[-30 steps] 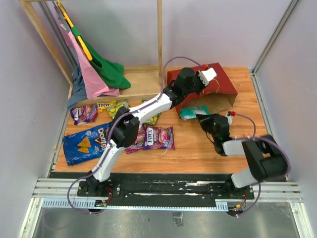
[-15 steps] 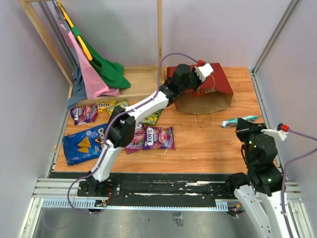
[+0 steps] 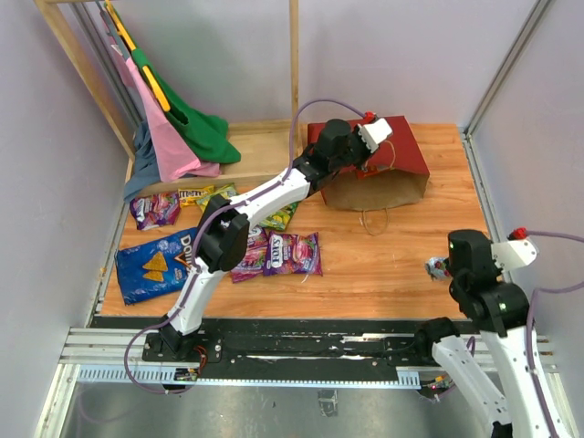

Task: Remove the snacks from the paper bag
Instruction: Place the snack at the center of the board.

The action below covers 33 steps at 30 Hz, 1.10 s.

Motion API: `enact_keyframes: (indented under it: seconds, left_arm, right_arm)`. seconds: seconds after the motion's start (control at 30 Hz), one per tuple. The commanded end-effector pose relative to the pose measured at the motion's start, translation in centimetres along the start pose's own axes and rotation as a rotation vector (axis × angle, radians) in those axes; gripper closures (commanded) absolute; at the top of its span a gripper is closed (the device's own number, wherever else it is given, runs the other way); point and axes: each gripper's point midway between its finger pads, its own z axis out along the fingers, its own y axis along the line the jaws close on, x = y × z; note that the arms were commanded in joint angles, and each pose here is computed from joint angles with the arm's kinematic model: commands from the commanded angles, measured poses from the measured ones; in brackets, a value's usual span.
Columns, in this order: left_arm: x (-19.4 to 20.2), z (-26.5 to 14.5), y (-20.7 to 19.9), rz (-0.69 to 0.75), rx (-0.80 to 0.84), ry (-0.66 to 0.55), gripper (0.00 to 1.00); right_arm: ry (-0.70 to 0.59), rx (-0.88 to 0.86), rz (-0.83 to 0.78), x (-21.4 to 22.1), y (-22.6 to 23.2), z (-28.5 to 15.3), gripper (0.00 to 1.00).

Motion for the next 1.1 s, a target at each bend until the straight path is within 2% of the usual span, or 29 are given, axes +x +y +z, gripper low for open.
enact_keyframes:
  seconds: [0.0,0.17,0.23,0.4,0.7,0.8,0.87,1.0,1.07]
  left_arm:
    - [-2.8,-1.2,1.2,0.002,-0.029,-0.04,0.99]
    - [-2.4,-1.1,0.9,-0.006,-0.019,-0.03,0.99]
    - [-2.2,-1.1,0.9,-0.007,-0.017,-0.025,0.99]
    - [-1.8,-0.6,0.8,-0.014,-0.014,-0.017,1.0]
    - [-0.9,0.0,0.8,-0.008,-0.018,0.006,0.99]
    - [-0.7,0.1,0.8,-0.006,-0.017,0.01,0.99]
    - [-0.6,0.2,0.9,-0.007,-0.021,0.013,0.99]
    - [-0.7,0.2,1.0,-0.005,-0.026,0.017,0.99]
    - [-0.6,0.1,1.3,0.002,-0.037,0.023,1.0]
  right_arm:
    - [0.028,0.161,0.014,0.3,-0.6,1.5,0.99]
    - [0.191,0.167,0.14,3.1,0.3,5.4,0.99]
    - [0.217,0.176,0.212,3.1,0.0,6.9,0.99]
    - [0.205,0.225,0.314,1.8,-0.6,10.4,0.99]
    - [0.169,0.238,0.379,0.1,0.2,14.9,0.97]
    - [0.184,0.227,0.372,-0.1,0.8,16.2,0.81]
    - [0.206,0.136,0.337,-0.3,2.5,17.2,0.7]
    - [0.19,0.03,0.301,-1.8,4.6,16.7,0.23]
    - [0.142,0.016,0.274,-2.9,4.7,15.6,0.14]
